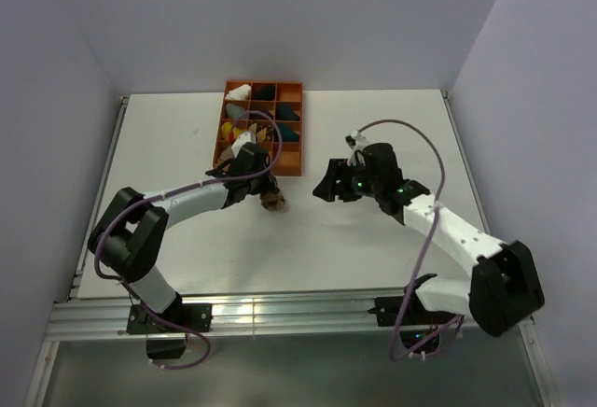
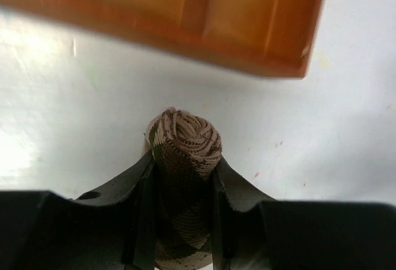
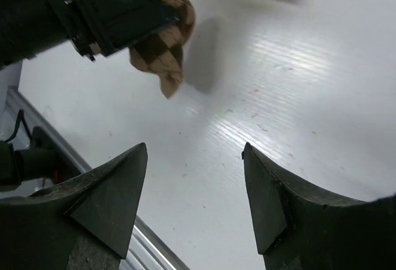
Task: Roll the socks
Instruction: Place the sock in the storage box.
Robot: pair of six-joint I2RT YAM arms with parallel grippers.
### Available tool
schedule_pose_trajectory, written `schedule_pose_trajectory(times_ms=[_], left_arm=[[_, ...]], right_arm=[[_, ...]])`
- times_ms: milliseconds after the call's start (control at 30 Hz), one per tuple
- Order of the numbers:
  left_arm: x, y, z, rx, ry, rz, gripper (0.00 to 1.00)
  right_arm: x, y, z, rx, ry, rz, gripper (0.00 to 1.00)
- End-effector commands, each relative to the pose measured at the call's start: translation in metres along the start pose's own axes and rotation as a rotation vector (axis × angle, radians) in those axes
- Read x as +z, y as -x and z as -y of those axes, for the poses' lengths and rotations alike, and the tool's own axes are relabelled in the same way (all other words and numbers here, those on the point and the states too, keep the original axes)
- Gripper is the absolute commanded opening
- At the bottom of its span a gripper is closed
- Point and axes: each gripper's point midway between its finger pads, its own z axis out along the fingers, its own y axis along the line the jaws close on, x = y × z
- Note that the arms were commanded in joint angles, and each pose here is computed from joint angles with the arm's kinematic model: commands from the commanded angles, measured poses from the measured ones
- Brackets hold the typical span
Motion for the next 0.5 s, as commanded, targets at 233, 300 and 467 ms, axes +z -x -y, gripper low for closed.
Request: schedule_pose_trajectory(times_ms=[233, 300, 467], left_arm=[[-0.056, 0.148, 0.061, 0.334, -0.229, 0.445, 0.00], [-0.055, 0.164, 0.062, 0.403, -0.282, 0.481, 0.00], [-0.034, 0.179, 0.074, 0.526, -0.431, 0.514, 0.00]], right_arm=[[-0.094, 0.057, -0.004, -0.145, -0.145, 0.282, 0.71], [-0.100, 0.058, -0.005, -0.159, -0.146, 0.311, 0.71], [-0.106, 0.057, 0.000, -0.169, -0.162, 0.321, 0.71]])
